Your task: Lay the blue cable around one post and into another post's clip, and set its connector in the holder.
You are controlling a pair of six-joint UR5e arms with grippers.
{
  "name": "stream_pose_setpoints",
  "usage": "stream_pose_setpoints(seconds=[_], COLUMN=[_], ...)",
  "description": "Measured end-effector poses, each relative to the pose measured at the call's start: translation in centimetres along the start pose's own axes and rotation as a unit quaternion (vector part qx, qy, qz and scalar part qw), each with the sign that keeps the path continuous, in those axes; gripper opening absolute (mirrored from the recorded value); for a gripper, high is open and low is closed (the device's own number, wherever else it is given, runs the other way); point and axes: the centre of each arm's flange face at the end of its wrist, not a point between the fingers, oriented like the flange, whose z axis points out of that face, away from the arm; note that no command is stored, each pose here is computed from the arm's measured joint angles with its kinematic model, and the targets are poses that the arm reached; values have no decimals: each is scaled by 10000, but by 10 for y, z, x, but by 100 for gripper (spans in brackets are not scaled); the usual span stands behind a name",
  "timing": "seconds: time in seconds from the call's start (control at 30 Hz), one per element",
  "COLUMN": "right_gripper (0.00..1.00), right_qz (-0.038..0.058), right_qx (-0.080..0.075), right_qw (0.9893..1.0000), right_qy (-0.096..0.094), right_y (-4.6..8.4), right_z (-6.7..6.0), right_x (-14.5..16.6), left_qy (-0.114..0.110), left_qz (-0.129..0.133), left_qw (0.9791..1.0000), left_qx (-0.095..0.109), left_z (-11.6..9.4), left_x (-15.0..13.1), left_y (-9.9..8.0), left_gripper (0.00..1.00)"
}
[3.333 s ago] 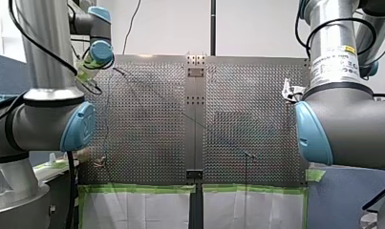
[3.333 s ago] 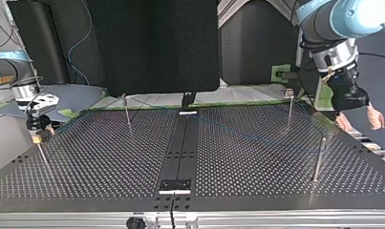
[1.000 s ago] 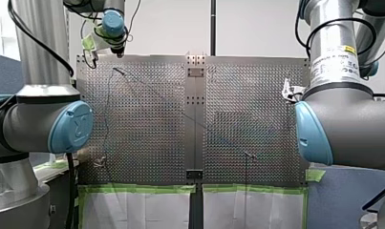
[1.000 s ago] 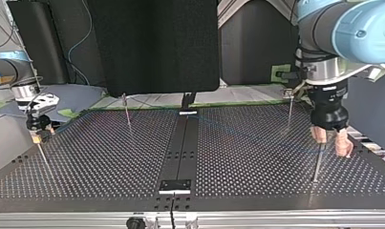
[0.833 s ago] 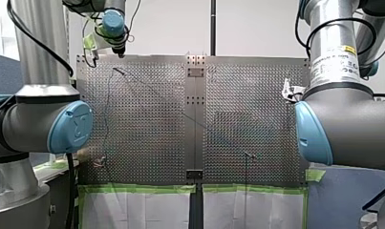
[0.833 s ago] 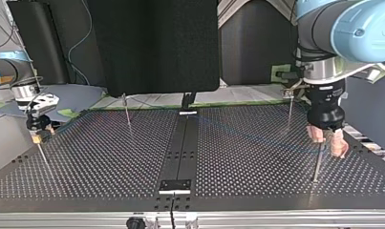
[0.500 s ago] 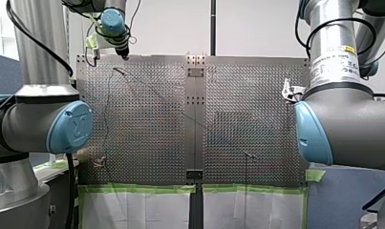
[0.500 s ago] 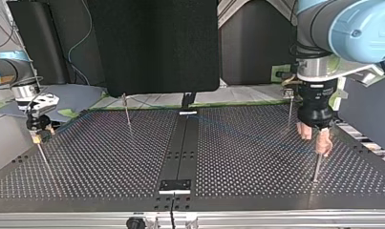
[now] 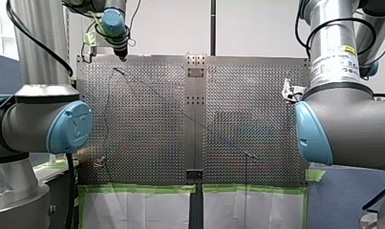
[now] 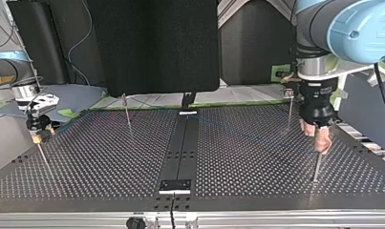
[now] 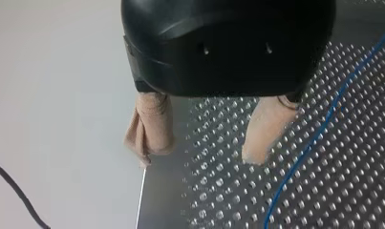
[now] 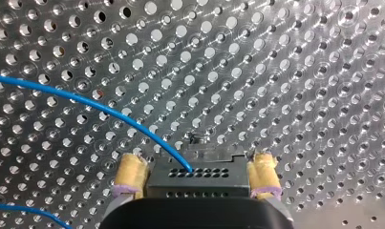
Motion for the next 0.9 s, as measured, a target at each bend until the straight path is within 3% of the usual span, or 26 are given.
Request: stream_pose_setpoints(seconds=[0.3, 0.67, 0.9], right_gripper=[87, 87, 87], right_qz=[0, 0, 0], right_qx=[0, 0, 0], right_qw=[10000, 10000, 10000], right_qy=[0, 0, -1], right_y=[0, 0, 0], right_z=[0, 0, 0], right_x=[0, 0, 0], left_qy=[-21, 54, 135], left_qz=[429, 901, 963], left_qw=[9989, 9955, 9949], left_qx=[-193, -274, -273], left_z=[1, 1, 2], left_x=[-1, 6, 25], left_y=[5, 6, 7], left_gripper=[100, 100, 100])
